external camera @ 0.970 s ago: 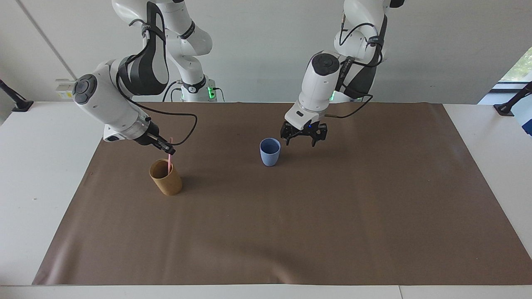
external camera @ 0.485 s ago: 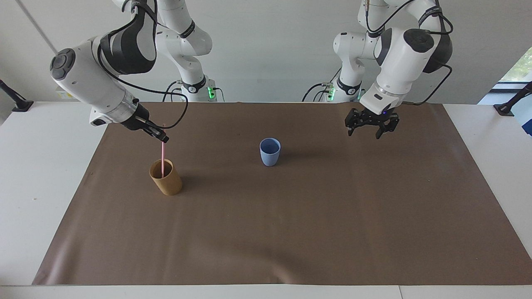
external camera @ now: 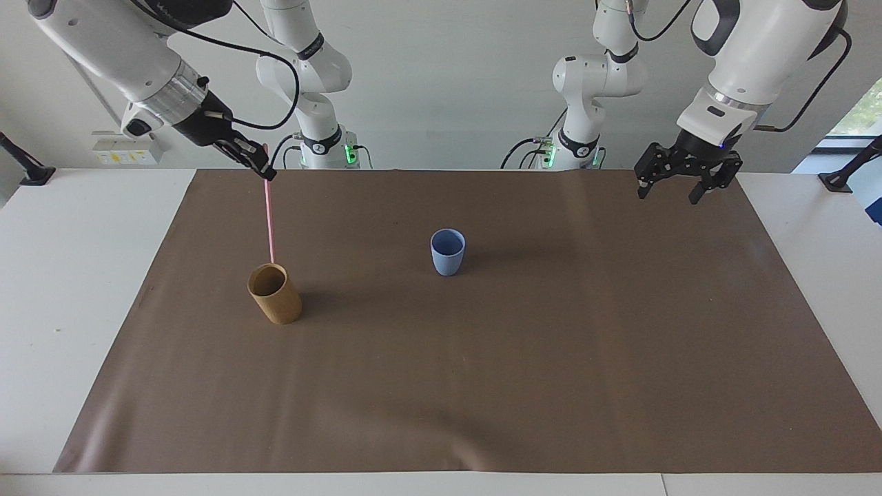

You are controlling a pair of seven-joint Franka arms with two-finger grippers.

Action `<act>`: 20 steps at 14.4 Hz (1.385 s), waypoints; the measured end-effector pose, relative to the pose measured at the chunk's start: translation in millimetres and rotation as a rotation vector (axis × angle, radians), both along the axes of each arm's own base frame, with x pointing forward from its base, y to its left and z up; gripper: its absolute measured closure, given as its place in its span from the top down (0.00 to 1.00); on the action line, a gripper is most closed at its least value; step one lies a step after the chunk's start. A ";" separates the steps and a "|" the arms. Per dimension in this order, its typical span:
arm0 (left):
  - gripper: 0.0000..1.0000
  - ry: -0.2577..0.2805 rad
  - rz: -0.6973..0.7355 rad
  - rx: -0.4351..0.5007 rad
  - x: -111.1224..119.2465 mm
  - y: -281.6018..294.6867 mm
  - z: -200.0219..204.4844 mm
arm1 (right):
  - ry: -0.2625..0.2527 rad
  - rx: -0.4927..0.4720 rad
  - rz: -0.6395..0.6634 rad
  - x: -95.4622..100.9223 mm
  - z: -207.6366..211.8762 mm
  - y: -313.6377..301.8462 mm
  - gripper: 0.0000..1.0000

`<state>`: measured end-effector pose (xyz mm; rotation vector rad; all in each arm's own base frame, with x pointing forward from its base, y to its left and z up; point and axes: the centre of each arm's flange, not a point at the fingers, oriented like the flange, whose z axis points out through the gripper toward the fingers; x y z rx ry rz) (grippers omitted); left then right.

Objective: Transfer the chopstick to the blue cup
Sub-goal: 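Release the cup with the left gripper while the right gripper lifts the chopstick, then carry the chopstick over the blue cup and lower it in with the right gripper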

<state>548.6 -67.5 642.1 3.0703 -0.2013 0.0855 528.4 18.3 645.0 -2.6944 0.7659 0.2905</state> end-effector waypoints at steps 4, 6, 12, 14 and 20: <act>1.00 0.016 -0.018 0.059 4.5 7.7 13.7 | 0.000 -0.016 0.005 -10.4 8.0 110.4 0.09; 1.00 0.047 -0.030 0.066 -0.6 8.3 13.0 | 0.003 -0.019 -0.006 -18.0 1.1 167.0 0.09; 1.00 0.061 -0.031 0.068 -2.3 8.6 12.0 | 0.075 0.008 -0.045 -48.8 -52.0 286.9 0.09; 1.00 0.061 -0.031 0.068 -2.4 8.6 11.9 | 0.098 0.024 -0.054 -50.9 -76.7 301.8 0.09; 1.00 0.062 -0.031 0.068 -2.5 8.6 11.8 | 0.140 0.005 -0.037 -51.2 -114.7 322.3 0.09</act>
